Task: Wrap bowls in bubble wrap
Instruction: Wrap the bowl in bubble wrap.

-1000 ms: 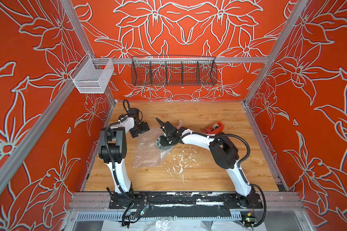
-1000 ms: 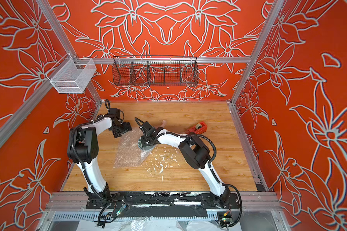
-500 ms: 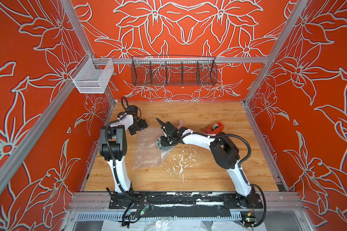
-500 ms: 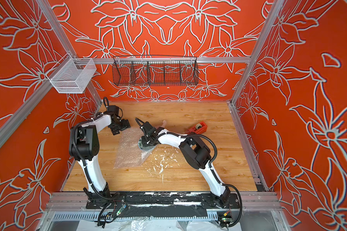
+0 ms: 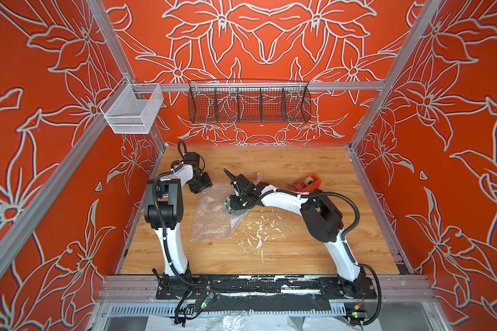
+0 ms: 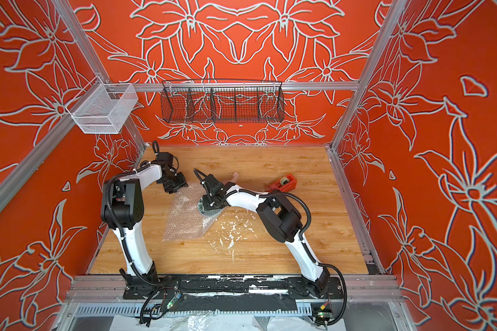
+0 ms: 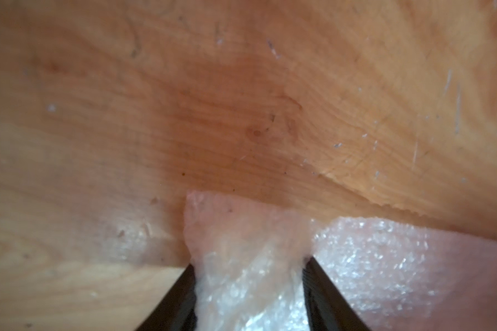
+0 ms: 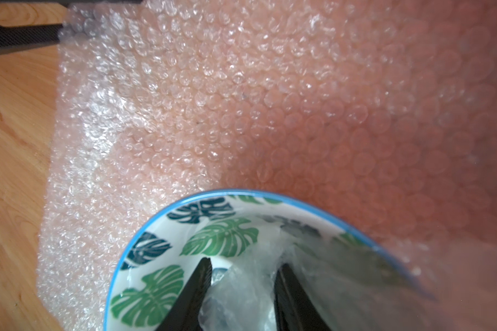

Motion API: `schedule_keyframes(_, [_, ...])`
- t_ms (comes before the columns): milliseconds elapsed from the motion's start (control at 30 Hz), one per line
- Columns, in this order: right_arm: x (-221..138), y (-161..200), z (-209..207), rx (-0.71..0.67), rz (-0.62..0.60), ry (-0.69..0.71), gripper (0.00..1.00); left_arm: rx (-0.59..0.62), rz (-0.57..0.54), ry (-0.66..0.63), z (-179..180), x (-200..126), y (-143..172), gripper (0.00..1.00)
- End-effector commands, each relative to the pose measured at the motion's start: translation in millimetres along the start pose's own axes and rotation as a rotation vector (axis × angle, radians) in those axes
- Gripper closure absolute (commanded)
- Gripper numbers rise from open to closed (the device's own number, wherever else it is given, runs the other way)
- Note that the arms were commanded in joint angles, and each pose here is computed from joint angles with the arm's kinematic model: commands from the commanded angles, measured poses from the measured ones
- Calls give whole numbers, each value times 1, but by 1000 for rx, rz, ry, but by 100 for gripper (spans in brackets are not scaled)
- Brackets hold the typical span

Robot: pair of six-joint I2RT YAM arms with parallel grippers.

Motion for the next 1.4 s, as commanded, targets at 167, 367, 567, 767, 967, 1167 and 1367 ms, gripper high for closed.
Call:
schedule_keyframes(167, [-2, 6, -11, 74, 44, 36, 58, 9, 3, 80, -9, -20, 19, 85])
schedule_keyframes(367, [-3, 7, -17, 133, 43, 71, 53, 20, -50, 197, -21, -48, 41, 95])
schedule_keyframes(567, [-7, 7, -20, 214, 44, 14, 50, 47, -90, 293, -38, -68, 73, 97])
schedule_keyframes(767, [-25, 6, -18, 301, 4, -114, 48, 70, -77, 346, -49, -69, 104, 97])
schedule_keyframes(967, [-41, 3, -13, 329, -12, -168, 48, 84, -98, 380, -57, -80, 122, 97])
schedule_keyframes(1167, [-48, 4, -12, 352, -20, -207, 46, 78, -108, 403, -61, -87, 128, 96])
schedule_keyframes(1367, [-57, 8, -19, 379, -41, -250, 46, 95, -85, 426, -74, -80, 138, 96])
Point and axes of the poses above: each gripper's point midway between its finger pads, its own x axis out along the fingers, its own z axis along the line the jaws close on, y = z × x, the point moved 9 cm from there along -x, back along the fingers, and after that the axes turned 8 degrees about x, right-handed, at the moved point
